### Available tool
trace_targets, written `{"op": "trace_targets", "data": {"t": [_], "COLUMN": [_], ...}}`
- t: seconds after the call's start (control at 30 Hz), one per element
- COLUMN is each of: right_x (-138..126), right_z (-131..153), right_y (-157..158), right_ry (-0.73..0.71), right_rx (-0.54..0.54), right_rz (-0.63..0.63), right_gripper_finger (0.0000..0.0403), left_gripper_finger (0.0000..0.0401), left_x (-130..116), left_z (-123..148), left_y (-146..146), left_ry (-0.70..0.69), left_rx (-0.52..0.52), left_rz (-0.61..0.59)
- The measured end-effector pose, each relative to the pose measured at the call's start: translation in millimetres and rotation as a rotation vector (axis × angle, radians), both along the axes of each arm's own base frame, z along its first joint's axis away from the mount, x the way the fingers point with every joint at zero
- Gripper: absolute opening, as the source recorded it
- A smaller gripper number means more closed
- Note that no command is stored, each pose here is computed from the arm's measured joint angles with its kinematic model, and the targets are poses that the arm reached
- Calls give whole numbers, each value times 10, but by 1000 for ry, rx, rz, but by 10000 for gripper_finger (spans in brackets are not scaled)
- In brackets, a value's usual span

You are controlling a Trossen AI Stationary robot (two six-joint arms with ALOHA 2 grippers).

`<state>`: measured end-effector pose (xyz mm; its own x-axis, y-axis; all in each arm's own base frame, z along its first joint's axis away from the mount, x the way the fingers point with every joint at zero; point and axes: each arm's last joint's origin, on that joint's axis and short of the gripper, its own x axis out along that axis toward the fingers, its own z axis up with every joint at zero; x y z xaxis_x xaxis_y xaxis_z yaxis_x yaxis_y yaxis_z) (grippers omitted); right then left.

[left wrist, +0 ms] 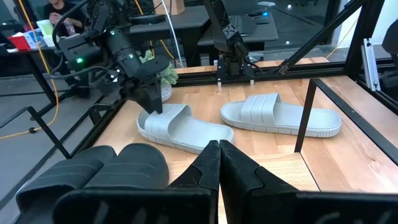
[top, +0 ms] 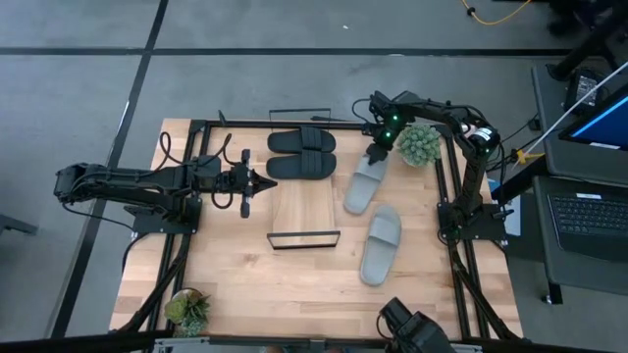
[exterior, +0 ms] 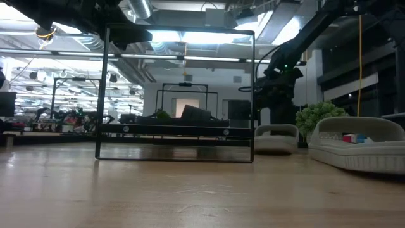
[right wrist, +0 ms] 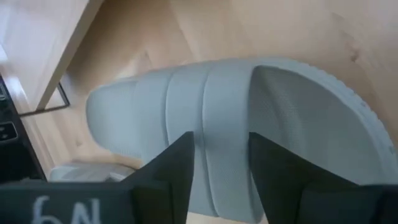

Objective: Pick and place slides into the shelf
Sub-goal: Put the top gray slides on the shelf

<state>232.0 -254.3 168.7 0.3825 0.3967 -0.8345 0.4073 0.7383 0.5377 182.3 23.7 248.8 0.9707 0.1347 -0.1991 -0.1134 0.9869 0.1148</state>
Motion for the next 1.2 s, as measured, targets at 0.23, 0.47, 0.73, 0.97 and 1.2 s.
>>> {"op": "trace_targets", "data": {"t": [0.23,0.47,0.73,0.97,1.2], "right_x": [27,25,11,16,88], "right_z": [2,6,12,49,294], "right_y": [45,86,100,96,2], "right_ry": [-8,11,25,39,36], "right_rx": [-5,22,38,52,-3], "right_rz": [52,62,57,40,38], "right_gripper_finger": [124,47,6,3,2], "left_gripper_finger": [0,0,0,0,0], "left_x": [0,0,-1,0,0], "left_z": [0,0,1,0,0], "left_y": [0,0,0,0,0], "left_ry": [0,1,4,3,3], "left_rx": [1,10,34,26,26], "left_rz": [0,-2,-7,-5,-5]}}
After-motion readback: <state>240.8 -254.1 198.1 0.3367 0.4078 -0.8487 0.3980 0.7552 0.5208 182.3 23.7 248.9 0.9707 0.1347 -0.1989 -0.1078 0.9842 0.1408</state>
